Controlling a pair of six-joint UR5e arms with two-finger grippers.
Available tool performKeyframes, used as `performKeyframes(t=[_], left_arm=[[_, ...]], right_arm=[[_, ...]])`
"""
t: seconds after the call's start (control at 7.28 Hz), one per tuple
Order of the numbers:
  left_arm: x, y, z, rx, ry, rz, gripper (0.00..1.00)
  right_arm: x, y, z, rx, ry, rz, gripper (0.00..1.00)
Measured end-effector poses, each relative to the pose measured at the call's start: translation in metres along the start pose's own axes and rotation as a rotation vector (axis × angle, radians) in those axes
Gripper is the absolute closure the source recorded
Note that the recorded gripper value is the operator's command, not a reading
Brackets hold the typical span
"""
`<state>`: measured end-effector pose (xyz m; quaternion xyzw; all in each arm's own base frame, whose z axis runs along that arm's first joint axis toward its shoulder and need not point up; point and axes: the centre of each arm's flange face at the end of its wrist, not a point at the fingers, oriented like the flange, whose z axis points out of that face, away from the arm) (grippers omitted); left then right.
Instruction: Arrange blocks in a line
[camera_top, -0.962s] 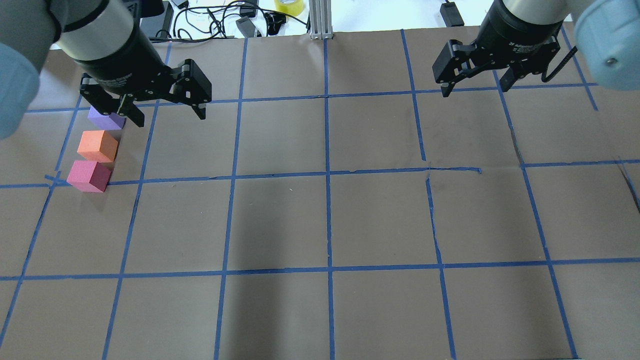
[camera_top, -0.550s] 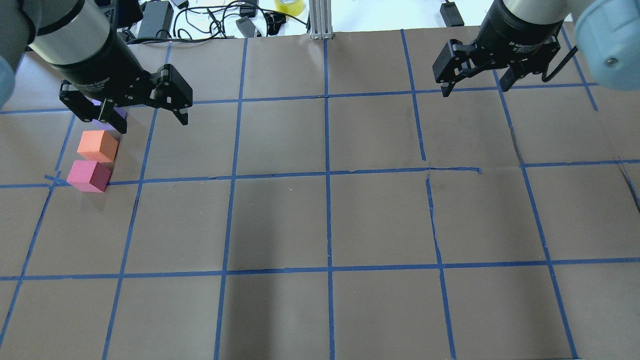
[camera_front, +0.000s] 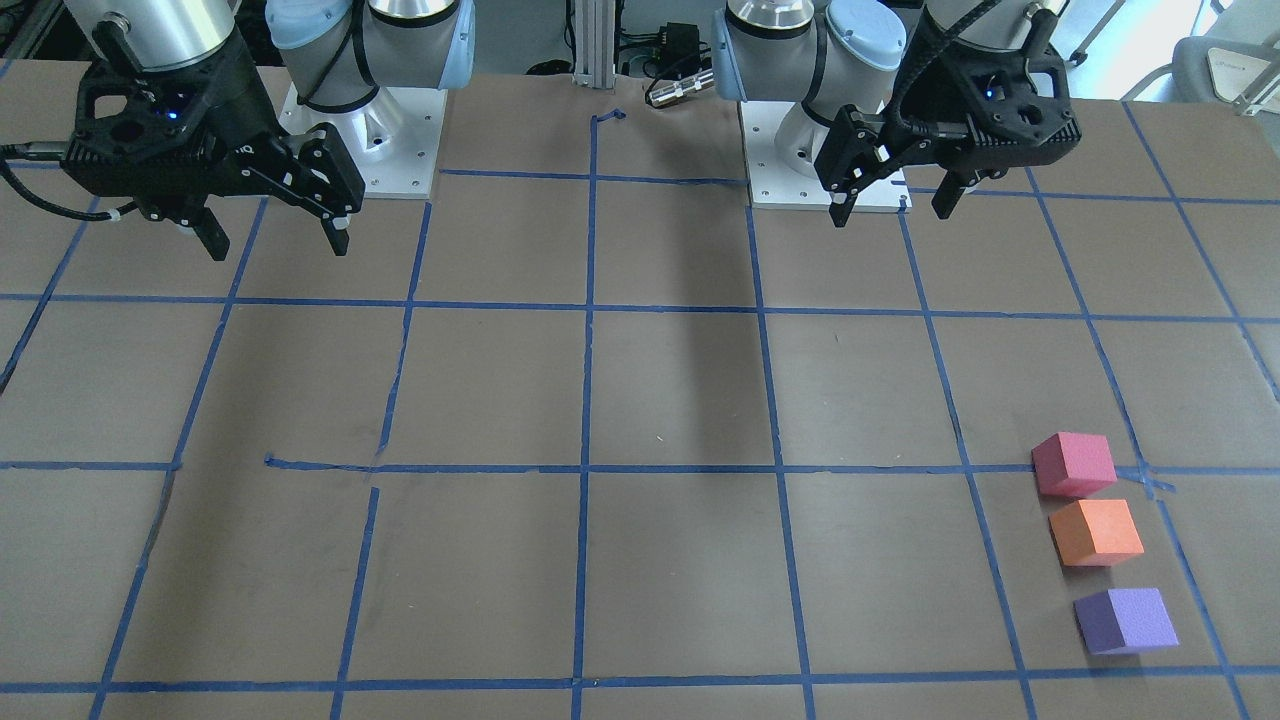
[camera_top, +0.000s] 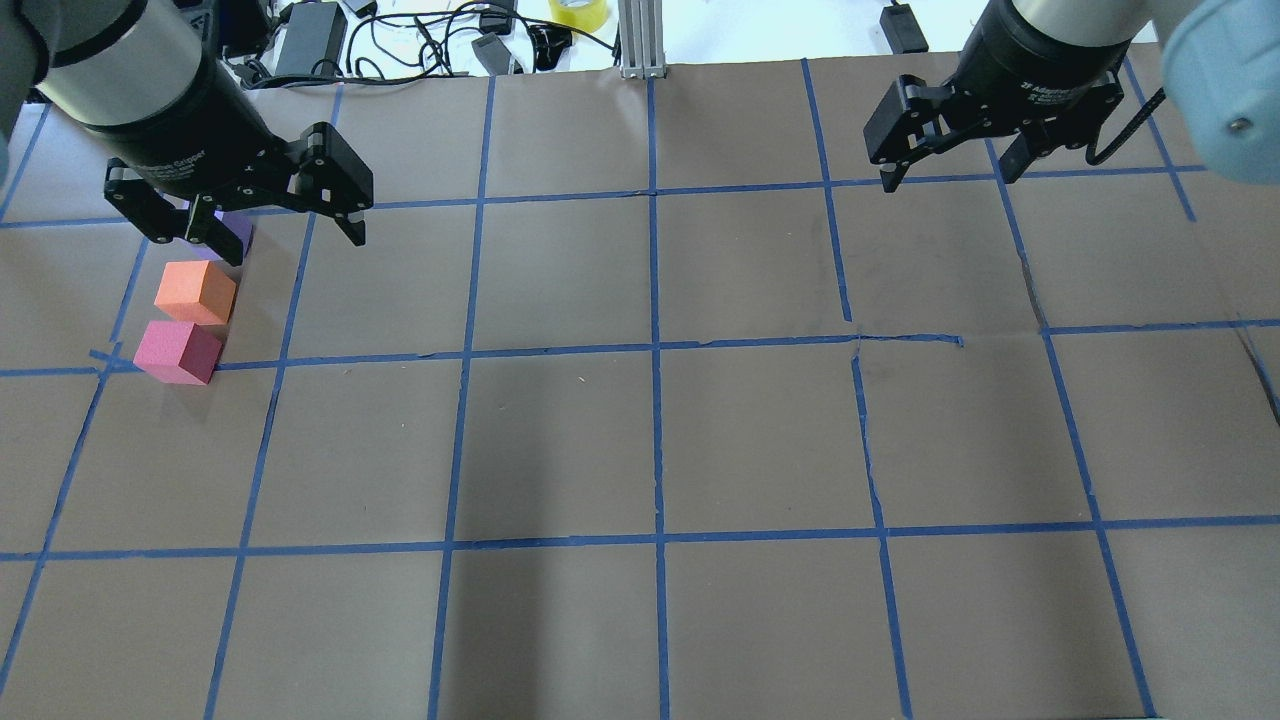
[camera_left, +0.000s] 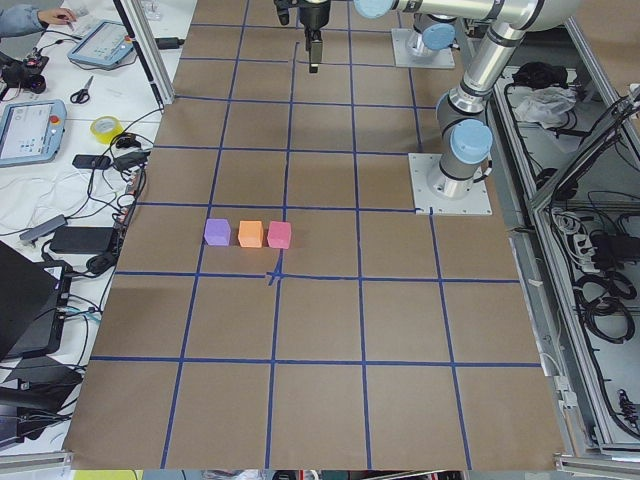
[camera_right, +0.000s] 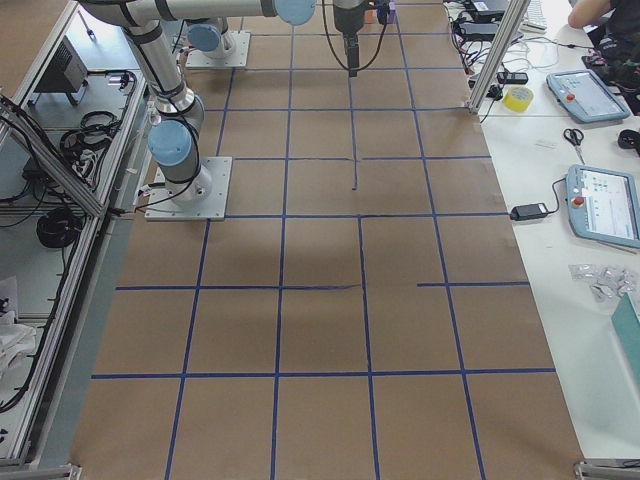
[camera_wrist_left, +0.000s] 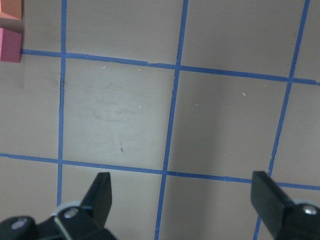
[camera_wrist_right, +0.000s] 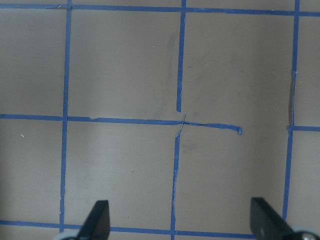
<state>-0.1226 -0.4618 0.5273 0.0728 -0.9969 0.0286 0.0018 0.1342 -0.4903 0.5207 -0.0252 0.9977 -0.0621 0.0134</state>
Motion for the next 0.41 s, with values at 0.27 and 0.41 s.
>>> performKeyframes(t=[0.27, 0.41], left_arm=[[0.0003, 0.0, 0.0026, -0.008, 0.001, 0.002, 0.0], [-0.0006, -0.0011, 0.0039, -0.012, 0.0, 0.005, 0.0]], right_arm=[[0.0, 0.0002, 0.0004, -0.003, 0.0, -0.002, 0.0], [0.0003, -0.0003, 0.0015, -0.005, -0.001, -0.006, 0.0]])
